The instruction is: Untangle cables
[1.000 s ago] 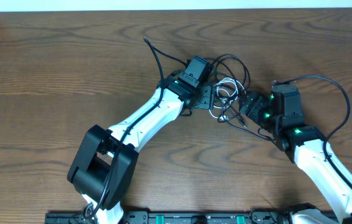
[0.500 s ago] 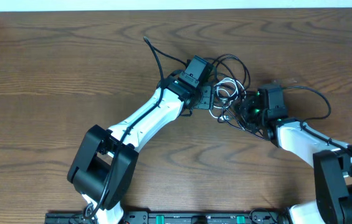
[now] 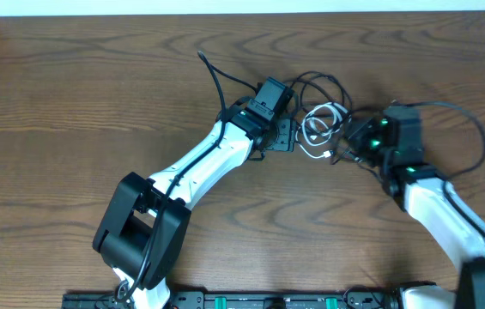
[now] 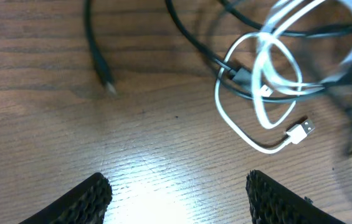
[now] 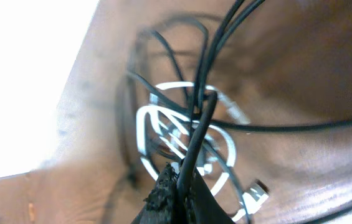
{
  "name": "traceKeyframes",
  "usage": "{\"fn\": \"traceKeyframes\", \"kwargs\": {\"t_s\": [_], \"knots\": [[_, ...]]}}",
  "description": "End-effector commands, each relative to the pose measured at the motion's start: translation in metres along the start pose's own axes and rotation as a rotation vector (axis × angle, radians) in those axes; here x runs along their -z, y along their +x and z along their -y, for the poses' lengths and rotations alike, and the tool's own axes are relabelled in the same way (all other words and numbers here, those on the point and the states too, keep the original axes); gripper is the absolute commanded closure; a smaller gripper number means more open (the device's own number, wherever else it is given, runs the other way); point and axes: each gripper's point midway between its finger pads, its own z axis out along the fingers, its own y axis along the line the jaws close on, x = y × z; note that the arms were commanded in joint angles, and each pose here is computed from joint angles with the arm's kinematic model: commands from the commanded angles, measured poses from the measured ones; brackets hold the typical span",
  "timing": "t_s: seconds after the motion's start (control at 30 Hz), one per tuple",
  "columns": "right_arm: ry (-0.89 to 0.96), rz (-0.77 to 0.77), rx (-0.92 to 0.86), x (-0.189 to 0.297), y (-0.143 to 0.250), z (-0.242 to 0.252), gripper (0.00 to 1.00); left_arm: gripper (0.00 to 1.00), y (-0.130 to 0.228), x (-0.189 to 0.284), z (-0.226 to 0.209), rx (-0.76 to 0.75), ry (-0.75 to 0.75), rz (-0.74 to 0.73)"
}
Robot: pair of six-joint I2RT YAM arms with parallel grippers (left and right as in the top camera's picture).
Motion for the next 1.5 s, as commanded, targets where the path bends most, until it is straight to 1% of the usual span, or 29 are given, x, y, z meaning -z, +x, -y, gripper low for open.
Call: {"fn": "traceKeyframes", "kwargs": {"t_s": [0.0, 0.03, 0.13, 0.3, 0.43, 0.6, 0.7, 0.77, 0.83, 0.87, 0.9, 0.93, 0.97, 1.0, 1.03, 1.07, 1.13, 1.17, 1.2, 1.27, 1.3, 1.37, 1.47], "knots": [[-0.083, 0.138, 0.128, 0.034, -0.04, -0.035, 0.98, 0.3, -0.005, 0.011, 0.002, 0.009, 0.008, 0.025], [-0.118, 0.174, 0.167, 0.048, -0.047, -0.047, 0.98, 0.3, -0.005, 0.011, 0.002, 0.009, 0.009, 0.024], [-0.19, 0.235, 0.205, 0.074, -0.055, -0.069, 0.98, 0.3, -0.005, 0.011, 0.002, 0.009, 0.009, 0.024], [-0.327, 0.273, 0.241, 0.109, -0.057, -0.102, 0.98, 0.3, -0.005, 0.011, 0.002, 0.009, 0.008, 0.025], [-0.386, 0.292, 0.255, 0.125, -0.057, -0.115, 0.98, 0.3, -0.005, 0.011, 0.002, 0.009, 0.009, 0.024], [-0.46, 0.356, 0.271, 0.144, -0.066, -0.132, 0.98, 0.3, -0.005, 0.011, 0.002, 0.009, 0.009, 0.024], [-0.454, 0.388, 0.271, 0.148, -0.075, -0.13, 0.98, 0.3, -0.005, 0.011, 0.002, 0.009, 0.008, 0.024], [-0.409, 0.411, 0.276, 0.147, -0.083, -0.119, 0.98, 0.3, -0.005, 0.011, 0.002, 0.009, 0.008, 0.024], [-0.294, 0.461, 0.27, 0.144, -0.097, -0.095, 0.99, 0.29, -0.005, 0.011, 0.002, 0.009, 0.008, 0.025], [-0.196, 0.495, 0.259, 0.141, -0.106, -0.075, 0.98, 0.3, -0.005, 0.011, 0.002, 0.009, 0.009, 0.025], [-0.14, 0.514, 0.256, 0.141, -0.111, -0.063, 0.98, 0.29, -0.005, 0.011, 0.002, 0.009, 0.008, 0.025], [0.019, 0.573, 0.23, 0.143, -0.122, -0.032, 0.98, 0.29, -0.005, 0.011, 0.002, 0.009, 0.009, 0.026], [0.085, 0.599, 0.212, 0.145, -0.127, -0.019, 0.99, 0.29, -0.006, 0.011, 0.002, 0.009, 0.009, 0.026], [0.223, 0.651, 0.186, 0.152, -0.134, 0.008, 0.99, 0.29, -0.006, 0.011, 0.002, 0.009, 0.01, 0.029], [0.291, 0.671, 0.185, 0.155, -0.137, 0.02, 0.96, 0.29, -0.007, 0.011, 0.003, 0.009, 0.012, 0.031], [0.359, 0.684, 0.192, 0.158, -0.139, 0.032, 0.87, 0.29, -0.007, 0.011, 0.003, 0.009, 0.013, 0.032], [0.414, 0.66, 0.196, 0.155, -0.136, 0.044, 0.65, 0.29, -0.008, 0.011, 0.003, 0.009, 0.014, 0.035], [0.425, 0.636, 0.198, 0.152, -0.132, 0.048, 0.5, 0.29, -0.008, 0.011, 0.003, 0.009, 0.015, 0.037], [0.434, 0.609, 0.201, 0.148, -0.128, 0.051, 0.32, 0.29, -0.008, 0.011, 0.003, 0.009, 0.015, 0.038], [0.458, 0.545, 0.205, 0.139, -0.118, 0.06, 0.08, 0.29, -0.008, 0.011, 0.003, 0.009, 0.015, 0.038], [0.489, 0.47, 0.207, 0.13, -0.106, 0.071, 0.01, 0.29, -0.008, 0.011, 0.003, 0.009, 0.015, 0.037], [0.536, 0.409, 0.207, 0.124, -0.096, 0.085, 0.01, 0.29, -0.008, 0.011, 0.003, 0.009, 0.015, 0.037], [0.557, 0.373, 0.207, 0.113, -0.092, 0.092, 0.01, 0.29, -0.009, 0.011, 0.003, 0.009, 0.015, 0.038]]}}
